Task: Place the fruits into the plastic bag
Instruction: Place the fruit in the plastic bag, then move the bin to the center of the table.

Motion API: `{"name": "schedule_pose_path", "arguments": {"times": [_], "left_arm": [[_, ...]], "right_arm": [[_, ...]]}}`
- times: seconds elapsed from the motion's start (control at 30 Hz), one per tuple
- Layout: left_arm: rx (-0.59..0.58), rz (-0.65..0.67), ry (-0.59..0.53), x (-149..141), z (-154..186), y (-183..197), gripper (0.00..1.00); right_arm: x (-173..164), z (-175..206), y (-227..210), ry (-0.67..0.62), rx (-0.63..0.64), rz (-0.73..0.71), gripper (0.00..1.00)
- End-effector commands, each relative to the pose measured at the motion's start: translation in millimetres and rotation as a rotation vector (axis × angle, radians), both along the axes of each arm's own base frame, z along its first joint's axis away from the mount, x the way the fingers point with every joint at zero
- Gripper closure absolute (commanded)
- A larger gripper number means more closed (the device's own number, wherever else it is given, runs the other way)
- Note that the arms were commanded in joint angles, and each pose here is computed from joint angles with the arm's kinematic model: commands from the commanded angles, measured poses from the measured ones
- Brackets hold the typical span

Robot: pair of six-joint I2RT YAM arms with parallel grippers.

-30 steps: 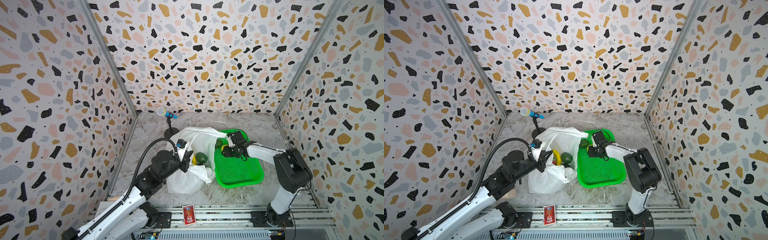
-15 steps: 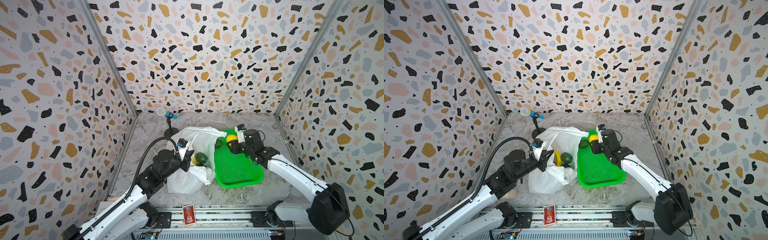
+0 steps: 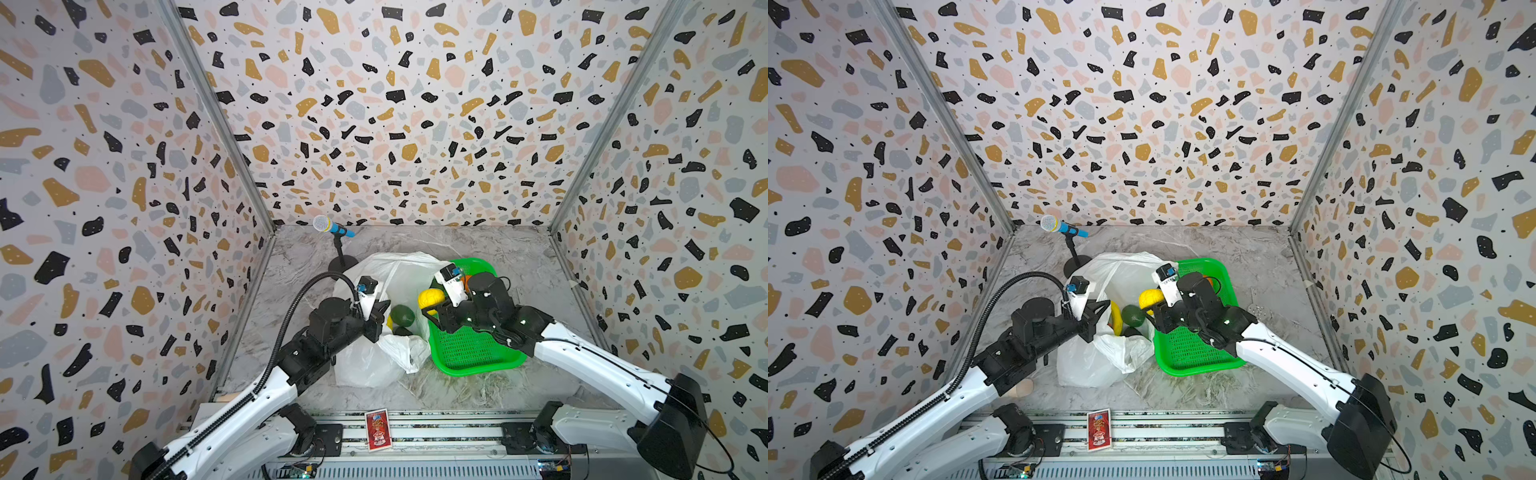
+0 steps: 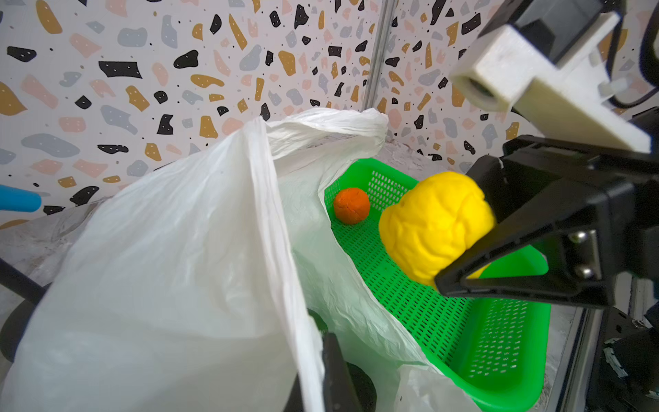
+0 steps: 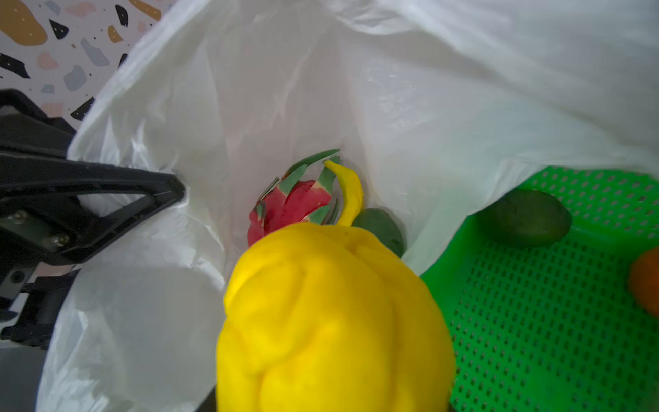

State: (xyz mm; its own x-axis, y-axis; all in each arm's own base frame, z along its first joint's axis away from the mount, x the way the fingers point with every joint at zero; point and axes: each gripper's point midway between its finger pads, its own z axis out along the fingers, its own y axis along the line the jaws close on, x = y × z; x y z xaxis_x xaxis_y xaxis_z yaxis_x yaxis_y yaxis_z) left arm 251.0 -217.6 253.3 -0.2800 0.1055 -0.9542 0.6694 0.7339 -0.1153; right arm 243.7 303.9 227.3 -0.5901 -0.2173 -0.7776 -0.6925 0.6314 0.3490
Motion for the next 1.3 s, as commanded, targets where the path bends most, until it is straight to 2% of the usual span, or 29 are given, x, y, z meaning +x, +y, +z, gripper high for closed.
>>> {"name": "schedule_pose_path", "arguments": {"times": [0.0,0.07,0.13,0.23,0.37,0.53,0.67,0.77,0.87,0.93,1.17,1.27], "left_arm": [[-0.047,-0.005,-0.057,-1,21,1,1.00],[-0.049,-0.002,-0.061,-2,22,2,1.00],[-0.054,-0.001,-0.069,-2,24,2,1.00],[-0.060,-0.004,-0.067,-1,26,1,1.00],[-0.055,-0.006,-0.065,-1,27,0,1.00],[-0.051,-0.005,-0.060,-1,24,1,1.00],[-0.044,-0.005,-0.057,0,26,0,1.00],[-0.047,-0.004,-0.061,1,26,-1,1.00],[-0.050,-0.006,-0.053,1,24,-2,1.00],[-0.048,-0.008,-0.048,2,22,-3,1.00],[-0.047,-0.022,-0.047,4,22,-8,1.00],[-0.037,-0.025,-0.050,5,20,-8,1.00]], "right_arm": [[6,22,21,-0.033,0.055,0.040,0.64],[10,15,32,-0.013,0.054,0.061,0.54],[13,5,43,0.020,0.046,0.076,0.34],[12,-4,57,0.057,0.064,0.125,0.26],[11,-2,59,0.062,0.079,0.133,0.22],[23,17,30,-0.039,0.068,0.022,0.20],[50,43,-36,-0.113,0.136,-0.233,0.20],[71,41,-98,-0.080,0.223,-0.455,0.20],[87,18,-145,0.021,0.271,-0.625,0.20],[99,-7,-166,0.107,0.251,-0.714,0.20],[150,-81,-171,0.299,0.103,-0.751,0.19],[168,-102,-176,0.339,0.077,-0.779,0.19]]}}
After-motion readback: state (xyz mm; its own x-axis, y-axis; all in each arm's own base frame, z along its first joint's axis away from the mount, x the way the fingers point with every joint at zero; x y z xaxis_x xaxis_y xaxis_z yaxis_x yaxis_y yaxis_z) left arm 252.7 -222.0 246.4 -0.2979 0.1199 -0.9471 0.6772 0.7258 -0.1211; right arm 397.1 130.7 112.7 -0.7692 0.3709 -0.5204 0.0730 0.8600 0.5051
